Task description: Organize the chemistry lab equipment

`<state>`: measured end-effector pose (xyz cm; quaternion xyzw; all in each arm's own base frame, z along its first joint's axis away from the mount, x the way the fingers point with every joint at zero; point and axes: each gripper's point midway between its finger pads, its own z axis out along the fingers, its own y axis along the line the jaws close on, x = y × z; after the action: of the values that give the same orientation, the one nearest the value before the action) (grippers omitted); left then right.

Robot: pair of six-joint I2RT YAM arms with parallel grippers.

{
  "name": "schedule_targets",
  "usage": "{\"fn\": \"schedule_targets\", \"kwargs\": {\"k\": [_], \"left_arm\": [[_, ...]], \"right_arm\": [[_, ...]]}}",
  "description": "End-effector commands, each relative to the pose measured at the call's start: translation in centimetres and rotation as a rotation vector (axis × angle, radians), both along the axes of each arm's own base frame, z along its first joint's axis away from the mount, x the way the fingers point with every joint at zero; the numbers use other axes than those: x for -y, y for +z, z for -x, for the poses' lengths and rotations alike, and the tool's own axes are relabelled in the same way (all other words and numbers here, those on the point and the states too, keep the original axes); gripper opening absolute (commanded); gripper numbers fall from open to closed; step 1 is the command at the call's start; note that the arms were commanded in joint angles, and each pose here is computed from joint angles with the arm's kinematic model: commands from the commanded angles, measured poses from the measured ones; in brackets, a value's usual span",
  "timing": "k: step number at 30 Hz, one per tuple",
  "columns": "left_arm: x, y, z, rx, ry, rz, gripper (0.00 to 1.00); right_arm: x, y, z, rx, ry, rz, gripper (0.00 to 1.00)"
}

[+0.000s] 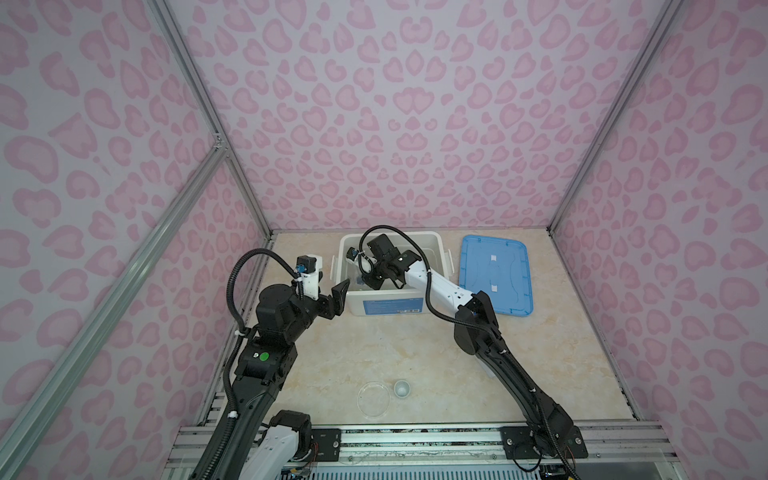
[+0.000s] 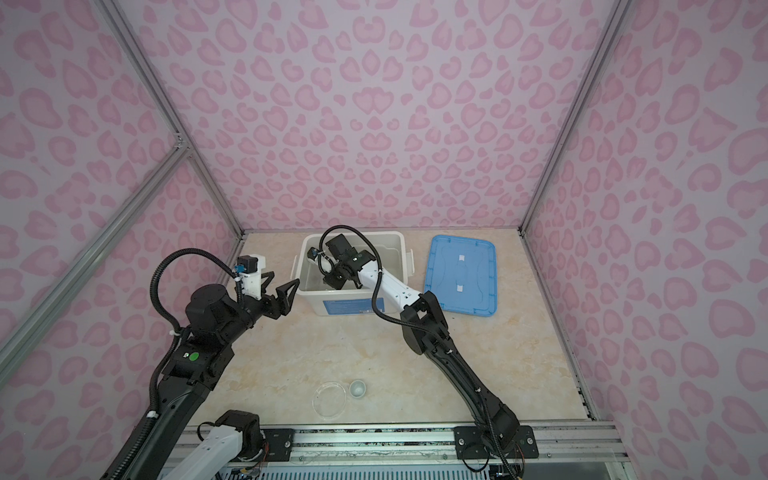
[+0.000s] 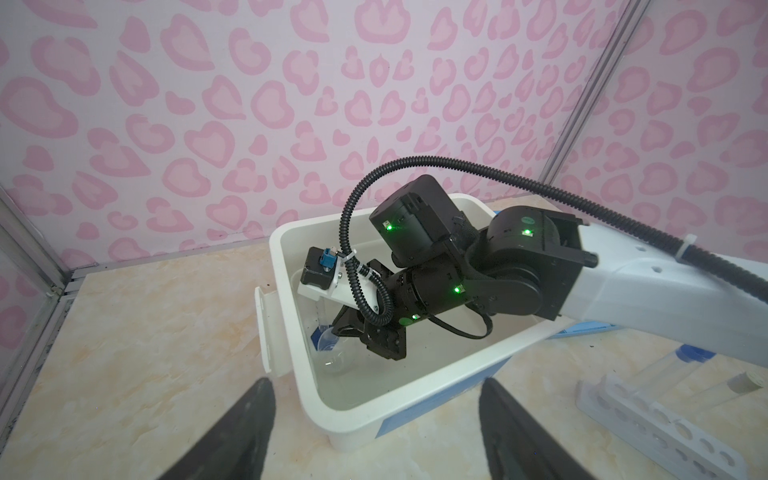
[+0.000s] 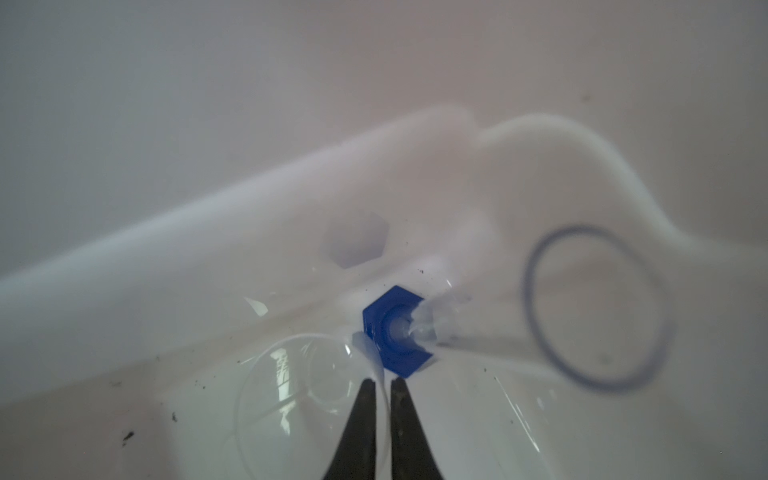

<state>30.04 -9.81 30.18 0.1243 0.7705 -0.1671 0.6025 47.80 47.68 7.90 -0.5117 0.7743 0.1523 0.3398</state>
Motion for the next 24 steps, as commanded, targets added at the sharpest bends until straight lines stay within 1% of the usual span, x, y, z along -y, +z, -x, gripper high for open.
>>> {"fn": "schedule_targets", "kwargs": {"k": [1, 3, 9, 14, 20, 24], "left_arm": [[0.1, 0.9, -0.1, 0.035, -0.004, 0.009, 0.8], [0.1, 1.0, 0.1, 0.04, -0.004, 0.012, 0.81], [0.0, 1.5, 0.4, 0.057, -0.003, 0.017, 0.81], [0.0, 2.2, 0.8, 0.077, -0.008, 0.023, 0.82], [0.4, 2.9, 1.3, 0.092, -0.038, 0.034, 0.82], [1.3, 3.2, 1.3, 0.08, -0.092, 0.033, 0.82]], "right_arm": [[-0.1, 1.4, 0.2, -0.002, 0.011, -0.019, 0.17], [-0.1, 2.6, 0.4, 0.003, 0.017, -0.032, 0.23], [0.2, 5.9, 0.8, 0.028, 0.024, -0.053, 0.3], [0.6, 9.4, 1.3, 0.055, 0.027, -0.077, 0.29], [2.3, 15.3, 2.9, 0.102, 0.023, -0.102, 0.29], [4.3, 19.9, 5.2, 0.139, -0.006, -0.14, 0.29]]}}
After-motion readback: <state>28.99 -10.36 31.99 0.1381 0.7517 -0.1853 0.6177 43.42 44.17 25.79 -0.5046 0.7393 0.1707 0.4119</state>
